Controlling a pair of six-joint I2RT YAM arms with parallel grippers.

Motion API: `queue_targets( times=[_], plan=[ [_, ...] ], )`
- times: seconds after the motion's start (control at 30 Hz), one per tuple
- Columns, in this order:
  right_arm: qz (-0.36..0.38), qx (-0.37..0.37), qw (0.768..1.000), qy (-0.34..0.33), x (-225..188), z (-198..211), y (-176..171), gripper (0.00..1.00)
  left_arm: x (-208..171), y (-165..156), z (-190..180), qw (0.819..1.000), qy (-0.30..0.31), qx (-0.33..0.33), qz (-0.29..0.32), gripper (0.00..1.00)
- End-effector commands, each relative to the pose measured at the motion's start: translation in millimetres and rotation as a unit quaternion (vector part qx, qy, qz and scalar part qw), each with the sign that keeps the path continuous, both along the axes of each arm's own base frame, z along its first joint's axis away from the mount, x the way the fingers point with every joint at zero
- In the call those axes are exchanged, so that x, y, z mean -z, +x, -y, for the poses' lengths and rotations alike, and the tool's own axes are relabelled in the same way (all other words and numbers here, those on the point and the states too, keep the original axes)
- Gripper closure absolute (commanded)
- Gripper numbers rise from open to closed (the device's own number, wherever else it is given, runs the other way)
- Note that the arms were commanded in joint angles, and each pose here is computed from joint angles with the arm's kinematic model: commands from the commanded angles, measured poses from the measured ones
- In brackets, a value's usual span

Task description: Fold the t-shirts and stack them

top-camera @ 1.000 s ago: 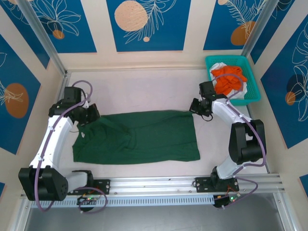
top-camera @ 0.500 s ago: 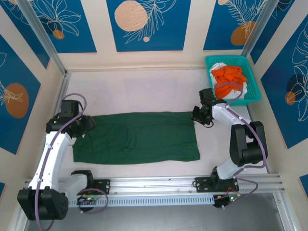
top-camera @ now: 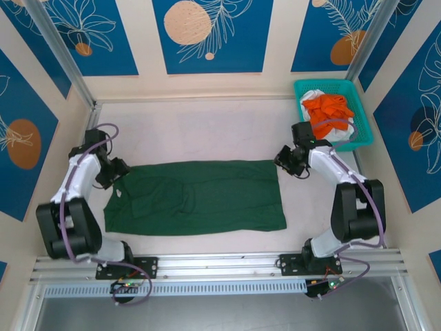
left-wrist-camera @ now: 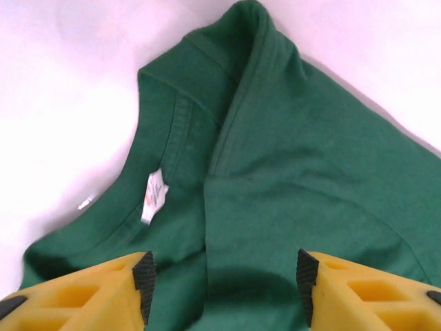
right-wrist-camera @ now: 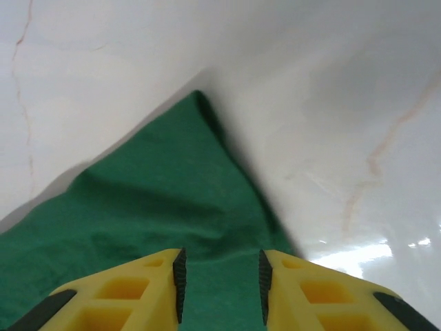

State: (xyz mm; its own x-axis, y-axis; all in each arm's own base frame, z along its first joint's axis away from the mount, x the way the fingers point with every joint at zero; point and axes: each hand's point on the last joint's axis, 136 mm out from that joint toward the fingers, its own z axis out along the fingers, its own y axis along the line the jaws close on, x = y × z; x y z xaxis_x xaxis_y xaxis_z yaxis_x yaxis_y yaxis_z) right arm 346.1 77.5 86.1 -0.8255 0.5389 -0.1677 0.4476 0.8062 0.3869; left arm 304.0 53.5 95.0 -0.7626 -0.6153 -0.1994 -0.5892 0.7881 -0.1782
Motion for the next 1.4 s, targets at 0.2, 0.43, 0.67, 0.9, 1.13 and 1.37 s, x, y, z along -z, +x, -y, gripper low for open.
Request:
queue_targets(
  times=[0.2,0.43,0.67,0.9,1.13,1.37],
  plan=[
    [-0.059,-0.048,0.996,0.045,27,-42,20,0.74,6,60,8,0.994,-0.076,0.064,0.046,0.40],
    [-0.074,-0.047,0.995,0.043,41,-45,25,0.76,18,55,-9,0.997,-0.032,0.065,0.011,0.39],
    [-0.078,-0.046,0.995,0.040,49,-43,23,0.77,33,58,-10,0.997,-0.034,0.068,-0.003,0.44],
    [-0.086,-0.043,0.995,0.038,55,-42,24,0.77,40,72,-5,0.996,-0.054,0.076,0.007,0.60],
    [-0.094,-0.041,0.994,0.030,61,-40,22,0.77,40,84,-4,0.995,-0.065,0.078,0.012,0.76],
    [-0.103,-0.037,0.994,0.026,67,-38,20,0.77,39,87,-2,0.994,-0.073,0.081,0.014,0.78]
  ],
)
